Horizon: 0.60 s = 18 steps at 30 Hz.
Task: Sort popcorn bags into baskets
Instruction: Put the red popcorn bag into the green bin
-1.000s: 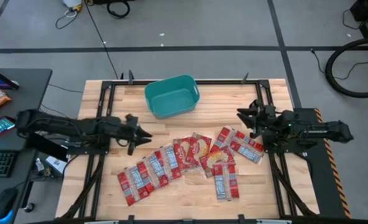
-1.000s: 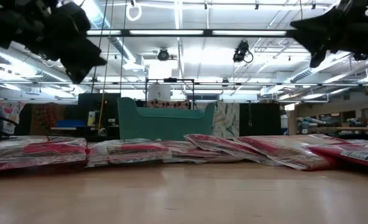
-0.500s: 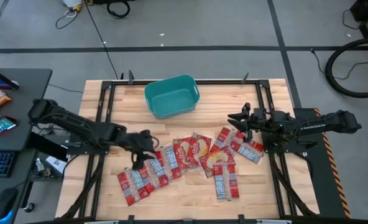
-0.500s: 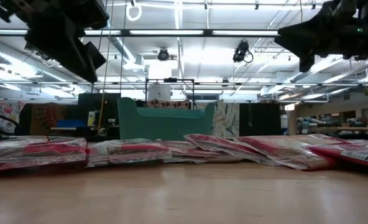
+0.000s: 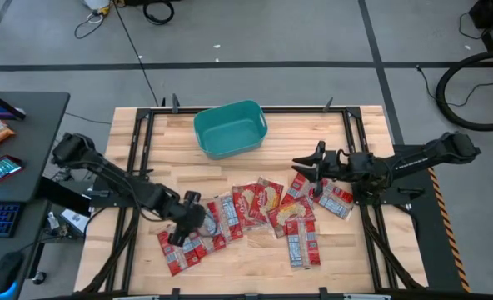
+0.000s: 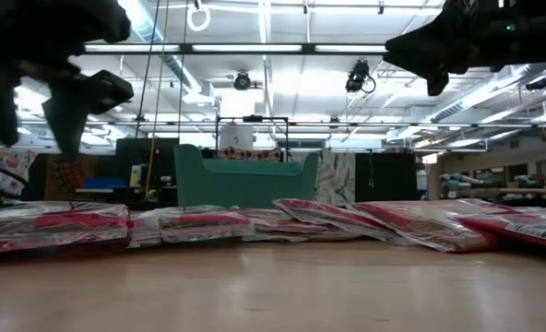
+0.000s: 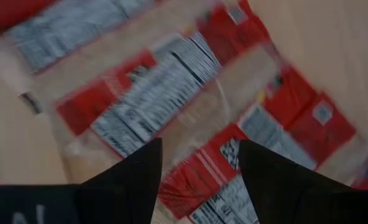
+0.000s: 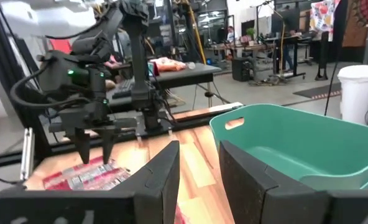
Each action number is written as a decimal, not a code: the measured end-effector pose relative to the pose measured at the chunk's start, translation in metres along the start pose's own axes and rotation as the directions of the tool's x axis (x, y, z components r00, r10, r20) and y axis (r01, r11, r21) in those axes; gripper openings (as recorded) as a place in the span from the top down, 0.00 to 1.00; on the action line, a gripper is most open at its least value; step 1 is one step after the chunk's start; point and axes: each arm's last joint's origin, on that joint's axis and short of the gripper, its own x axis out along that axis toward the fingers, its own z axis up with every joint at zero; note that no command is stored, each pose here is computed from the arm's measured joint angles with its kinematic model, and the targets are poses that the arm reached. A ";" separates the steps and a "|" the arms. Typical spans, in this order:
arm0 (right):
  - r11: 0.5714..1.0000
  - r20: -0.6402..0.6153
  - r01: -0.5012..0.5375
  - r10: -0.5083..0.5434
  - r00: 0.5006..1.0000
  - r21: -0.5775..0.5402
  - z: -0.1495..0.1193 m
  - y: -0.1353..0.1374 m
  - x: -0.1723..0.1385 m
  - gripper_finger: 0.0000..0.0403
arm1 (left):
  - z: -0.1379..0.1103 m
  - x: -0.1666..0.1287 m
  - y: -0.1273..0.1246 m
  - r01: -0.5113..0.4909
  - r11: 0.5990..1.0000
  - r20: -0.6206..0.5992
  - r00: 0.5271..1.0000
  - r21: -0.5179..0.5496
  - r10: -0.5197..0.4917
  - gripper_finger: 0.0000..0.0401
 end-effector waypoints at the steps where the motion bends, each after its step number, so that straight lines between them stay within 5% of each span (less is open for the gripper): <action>1: 1.000 -0.005 -0.002 0.002 1.000 -0.012 0.000 0.001 0.002 0.71 | -0.001 0.003 -0.002 -0.008 0.999 -0.012 1.000 0.040 0.009 0.48; 11: 0.998 -0.042 0.017 -0.019 0.999 -0.060 -0.004 0.005 0.012 0.71 | -0.002 0.020 -0.021 -0.079 0.958 -0.012 0.996 0.277 0.085 0.52; 18: 0.998 -0.032 0.022 -0.024 0.999 -0.059 -0.003 0.005 0.013 0.71 | 0.003 0.020 -0.024 -0.098 0.947 0.049 0.995 0.307 0.087 0.52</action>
